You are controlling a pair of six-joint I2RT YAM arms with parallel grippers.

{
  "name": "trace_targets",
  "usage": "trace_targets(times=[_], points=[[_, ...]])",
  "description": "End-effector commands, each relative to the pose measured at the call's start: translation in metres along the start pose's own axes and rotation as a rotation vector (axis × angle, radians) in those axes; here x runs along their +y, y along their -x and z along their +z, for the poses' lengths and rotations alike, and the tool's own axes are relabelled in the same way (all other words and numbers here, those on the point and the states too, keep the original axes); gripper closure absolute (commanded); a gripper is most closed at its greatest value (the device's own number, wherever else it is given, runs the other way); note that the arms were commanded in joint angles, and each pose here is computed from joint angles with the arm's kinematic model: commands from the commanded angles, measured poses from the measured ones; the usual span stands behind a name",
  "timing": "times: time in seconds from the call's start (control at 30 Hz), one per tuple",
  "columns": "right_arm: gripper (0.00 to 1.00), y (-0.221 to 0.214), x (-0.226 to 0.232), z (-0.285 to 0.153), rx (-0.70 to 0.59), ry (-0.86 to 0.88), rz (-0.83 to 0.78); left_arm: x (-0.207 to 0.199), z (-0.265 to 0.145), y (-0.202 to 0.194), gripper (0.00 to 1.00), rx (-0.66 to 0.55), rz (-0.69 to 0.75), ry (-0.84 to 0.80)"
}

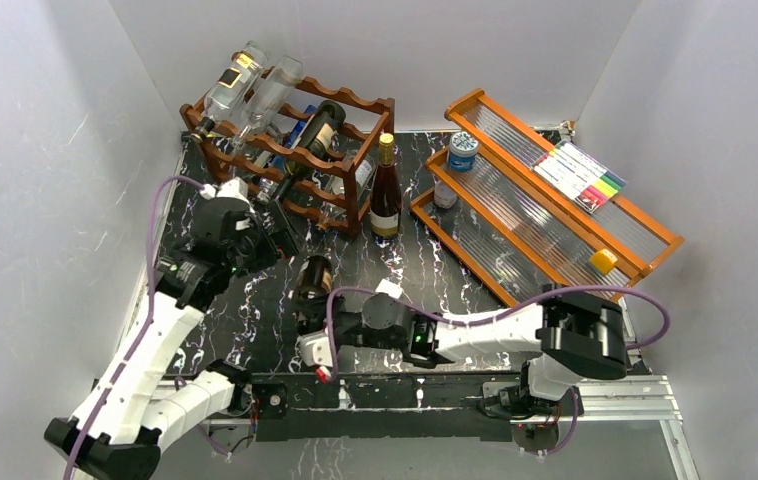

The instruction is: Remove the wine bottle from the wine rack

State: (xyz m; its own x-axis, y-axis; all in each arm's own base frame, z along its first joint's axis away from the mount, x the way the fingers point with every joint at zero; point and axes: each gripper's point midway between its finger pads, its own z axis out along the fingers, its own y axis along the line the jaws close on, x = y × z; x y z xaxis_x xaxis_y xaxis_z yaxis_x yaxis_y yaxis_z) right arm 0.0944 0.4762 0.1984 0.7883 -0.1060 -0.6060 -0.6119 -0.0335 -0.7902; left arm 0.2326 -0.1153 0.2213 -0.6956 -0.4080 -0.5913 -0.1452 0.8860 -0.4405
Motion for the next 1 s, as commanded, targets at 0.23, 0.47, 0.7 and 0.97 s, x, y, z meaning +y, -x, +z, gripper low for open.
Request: trace_targets(times=[0.23,0.47,0.7,0.97], points=[[1.00,0.001,-0.159,-0.082,0.132,-0.482,0.608,-0.002,-0.064,0.076,0.02,-0.340,0.109,0.014],[1.00,-0.037,-0.214,-0.148,0.254,-0.735,0.759,-0.008,-0.057,0.073,0.02,-0.346,0.108,-0.033],[1.00,-0.090,-0.241,-0.188,0.338,-0.875,0.860,-0.011,-0.056,0.075,0.02,-0.350,0.130,-0.049],[1.00,-0.130,-0.255,-0.192,0.272,-0.936,0.904,-0.018,-0.062,0.085,0.02,-0.367,0.212,-0.053]])
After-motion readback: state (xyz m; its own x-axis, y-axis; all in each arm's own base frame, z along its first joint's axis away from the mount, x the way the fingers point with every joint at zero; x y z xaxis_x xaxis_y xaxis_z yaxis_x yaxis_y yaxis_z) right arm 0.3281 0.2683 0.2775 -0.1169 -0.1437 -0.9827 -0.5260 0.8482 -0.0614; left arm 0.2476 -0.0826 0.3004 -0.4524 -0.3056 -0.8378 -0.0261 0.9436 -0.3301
